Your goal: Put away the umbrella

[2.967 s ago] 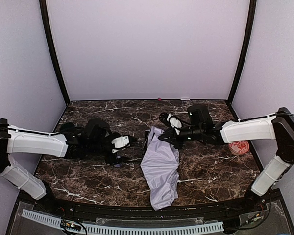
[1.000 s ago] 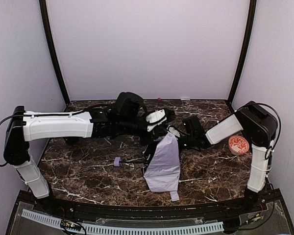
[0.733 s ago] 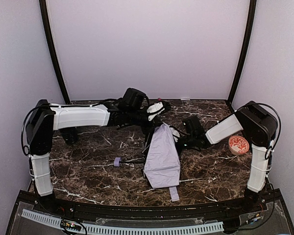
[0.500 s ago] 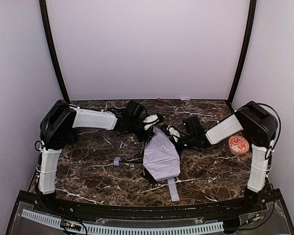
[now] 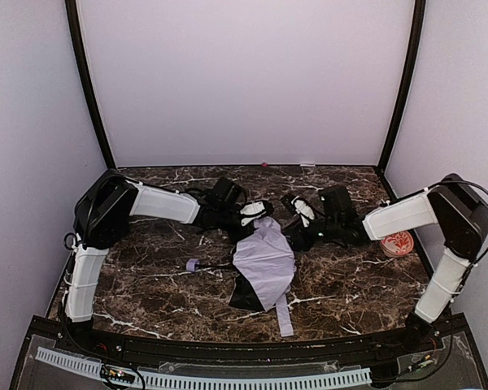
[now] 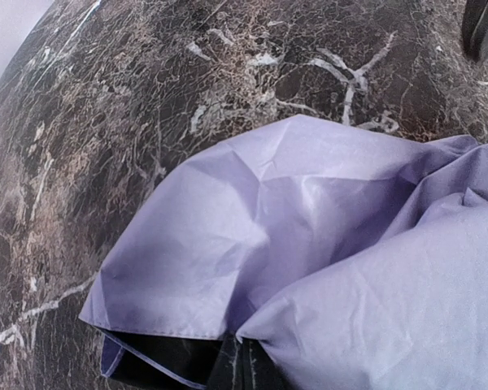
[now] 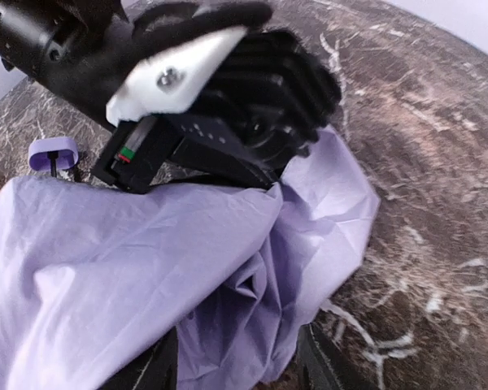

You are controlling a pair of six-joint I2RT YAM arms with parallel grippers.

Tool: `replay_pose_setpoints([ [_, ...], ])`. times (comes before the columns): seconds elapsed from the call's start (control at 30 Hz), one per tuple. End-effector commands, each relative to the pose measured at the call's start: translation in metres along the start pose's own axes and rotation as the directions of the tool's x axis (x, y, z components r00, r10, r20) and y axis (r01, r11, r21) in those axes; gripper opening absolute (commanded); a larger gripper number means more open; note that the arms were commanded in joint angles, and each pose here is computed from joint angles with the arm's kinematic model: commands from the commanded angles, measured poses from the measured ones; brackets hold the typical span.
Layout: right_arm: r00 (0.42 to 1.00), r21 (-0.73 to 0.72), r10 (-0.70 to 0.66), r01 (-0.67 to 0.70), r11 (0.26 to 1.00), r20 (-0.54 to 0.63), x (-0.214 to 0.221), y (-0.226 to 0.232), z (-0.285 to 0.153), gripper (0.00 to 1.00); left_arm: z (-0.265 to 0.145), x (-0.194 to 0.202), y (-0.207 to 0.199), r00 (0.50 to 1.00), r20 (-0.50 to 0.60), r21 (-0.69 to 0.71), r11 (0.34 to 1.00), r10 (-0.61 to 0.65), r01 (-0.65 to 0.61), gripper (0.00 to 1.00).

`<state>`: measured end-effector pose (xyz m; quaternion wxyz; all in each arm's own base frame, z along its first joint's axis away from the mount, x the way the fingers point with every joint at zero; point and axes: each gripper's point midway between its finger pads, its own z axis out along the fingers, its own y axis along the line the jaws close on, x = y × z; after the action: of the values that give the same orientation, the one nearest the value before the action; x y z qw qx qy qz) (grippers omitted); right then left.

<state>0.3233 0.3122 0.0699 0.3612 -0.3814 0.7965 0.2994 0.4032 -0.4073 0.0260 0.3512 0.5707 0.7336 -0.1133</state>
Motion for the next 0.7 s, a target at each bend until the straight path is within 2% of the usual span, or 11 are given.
replay_pose_setpoints([
  [0.0,0.999,0.156,-0.023,0.017,0.988,0.038,-0.014,-0.013,-0.044,0.53,0.012,0.040,-0.006,0.994,-0.111,0.001,1.000,0.024,-0.024,0.00],
  [0.13,0.988,0.310,-0.152,0.141,0.940,0.012,-0.016,-0.018,-0.089,0.55,0.012,0.040,-0.006,0.994,-0.105,0.003,1.000,0.028,-0.028,0.00],
  [0.2,0.954,0.334,-0.299,0.282,0.900,0.002,-0.017,-0.003,-0.109,0.57,0.012,0.040,-0.007,0.994,-0.104,0.007,0.999,0.031,-0.031,0.00],
  [0.27,0.847,0.328,-0.531,0.511,0.795,-0.032,-0.010,0.026,-0.120,0.62,0.012,0.040,-0.006,0.994,-0.103,0.006,0.999,0.032,-0.031,0.00],
  [0.33,0.662,0.308,-0.748,0.721,0.621,-0.044,0.002,0.065,-0.124,0.70,0.012,0.039,-0.005,0.995,-0.100,0.003,1.000,0.031,-0.031,0.00],
  [0.4,0.501,0.314,-0.864,0.827,0.466,-0.039,0.014,0.086,-0.127,0.75,0.012,0.037,-0.005,0.995,-0.095,0.002,1.000,0.030,-0.030,0.00],
  [0.43,0.444,0.324,-0.895,0.853,0.410,-0.036,0.016,0.092,-0.127,0.76,0.012,0.037,-0.005,0.995,-0.096,0.002,1.000,0.029,-0.029,0.00],
  [0.57,0.297,0.355,-0.953,0.899,0.257,-0.062,0.010,0.110,-0.116,0.78,0.012,0.037,-0.005,0.995,-0.099,0.006,1.000,0.028,-0.028,0.00],
  [0.67,0.236,0.366,-0.970,0.909,0.201,-0.052,-0.001,0.122,-0.099,0.78,0.011,0.037,-0.005,0.994,-0.102,0.008,1.000,0.025,-0.024,0.00],
])
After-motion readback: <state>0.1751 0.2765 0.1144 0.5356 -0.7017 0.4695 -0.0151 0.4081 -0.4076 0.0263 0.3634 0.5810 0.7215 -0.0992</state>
